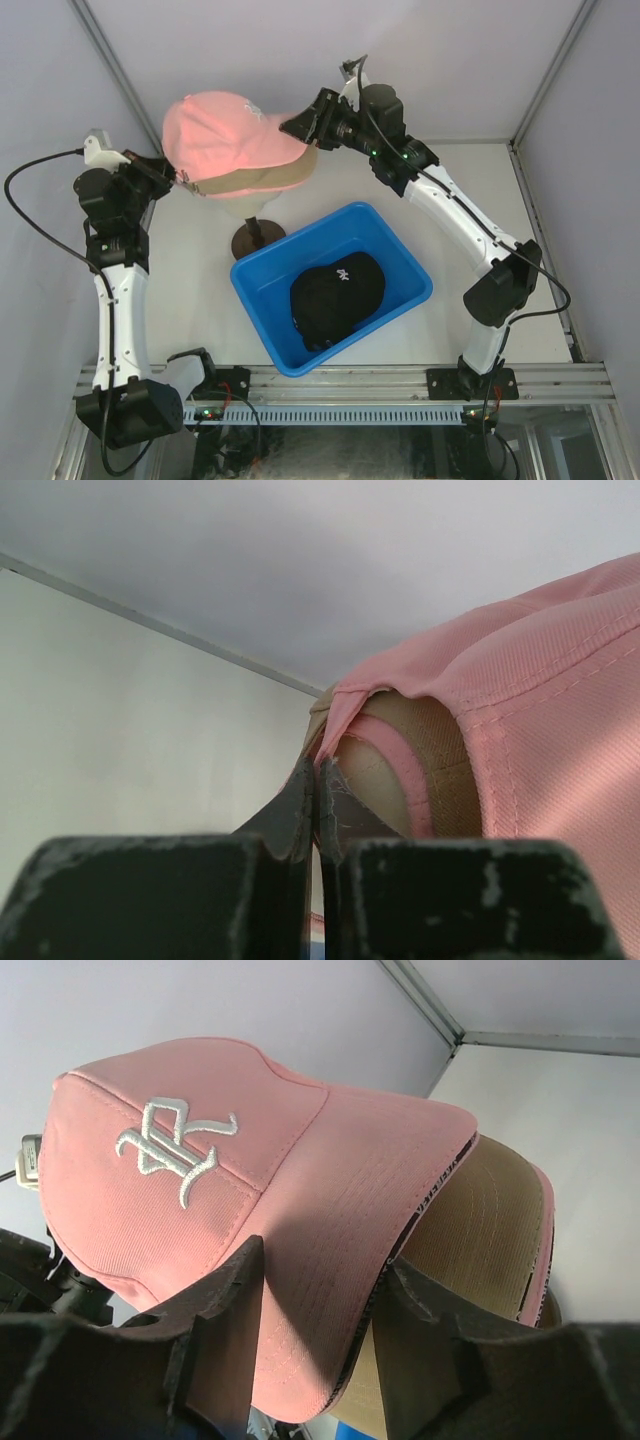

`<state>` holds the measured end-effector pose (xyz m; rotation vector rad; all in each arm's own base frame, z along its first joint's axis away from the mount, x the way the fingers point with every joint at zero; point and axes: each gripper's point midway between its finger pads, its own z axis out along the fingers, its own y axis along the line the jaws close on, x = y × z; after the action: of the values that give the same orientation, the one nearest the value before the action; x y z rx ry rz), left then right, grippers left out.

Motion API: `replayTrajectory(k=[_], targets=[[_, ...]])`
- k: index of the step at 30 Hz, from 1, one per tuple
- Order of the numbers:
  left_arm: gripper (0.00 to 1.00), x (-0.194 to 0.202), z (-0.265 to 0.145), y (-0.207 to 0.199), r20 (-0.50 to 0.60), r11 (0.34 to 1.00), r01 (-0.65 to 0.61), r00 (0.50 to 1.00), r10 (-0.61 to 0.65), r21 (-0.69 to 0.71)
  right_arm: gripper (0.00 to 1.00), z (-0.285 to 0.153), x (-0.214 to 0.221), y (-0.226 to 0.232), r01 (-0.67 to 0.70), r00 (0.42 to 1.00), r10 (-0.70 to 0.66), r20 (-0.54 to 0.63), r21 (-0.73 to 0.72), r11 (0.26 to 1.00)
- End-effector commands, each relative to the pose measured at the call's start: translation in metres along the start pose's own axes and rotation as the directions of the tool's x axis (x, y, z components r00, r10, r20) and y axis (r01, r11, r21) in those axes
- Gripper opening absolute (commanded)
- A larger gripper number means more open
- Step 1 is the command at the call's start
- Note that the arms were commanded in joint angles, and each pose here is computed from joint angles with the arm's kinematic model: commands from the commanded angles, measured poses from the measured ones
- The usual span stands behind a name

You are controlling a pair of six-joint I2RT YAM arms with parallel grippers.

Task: Stack the hats
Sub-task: Stack the hat on the hat.

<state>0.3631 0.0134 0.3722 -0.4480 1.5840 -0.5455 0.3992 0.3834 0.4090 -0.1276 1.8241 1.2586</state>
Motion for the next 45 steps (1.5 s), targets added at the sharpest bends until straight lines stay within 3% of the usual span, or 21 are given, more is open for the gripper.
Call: replayTrajectory(k=[1,8,23,28,45], targets=[[0.03,-0.012,-0.007,-0.006,0.021,1.000,-0.027,0.999,0.027,-0.012,0.42,-0.009,0.003,-0.025,0.048,0.999,-0.047,-0.015,0.092,0.995],[0.02,-0.011,-0.004,-0.008,0.012,1.000,-0.026,1.000,0.026,-0.007,0.52,-0.023,-0.003,-0.050,-0.018,1.000,0.016,0.024,0.108,0.994],[0.02,-0.013,-0.002,-0.009,0.019,1.000,-0.022,1.000,0.022,-0.013,0.56,-0.036,-0.018,-0.062,-0.047,0.996,0.041,0.073,0.089,0.995],[0.22,-0.020,-0.008,-0.015,0.062,1.000,-0.004,0.998,0.004,0.001,0.56,-0.040,-0.020,-0.058,-0.039,0.996,0.033,0.080,0.082,0.996],[0.50,-0.042,-0.032,-0.026,0.160,1.000,0.020,0.987,-0.017,-0.017,0.56,-0.072,-0.033,-0.034,0.072,0.986,-0.093,0.140,0.147,0.987]])
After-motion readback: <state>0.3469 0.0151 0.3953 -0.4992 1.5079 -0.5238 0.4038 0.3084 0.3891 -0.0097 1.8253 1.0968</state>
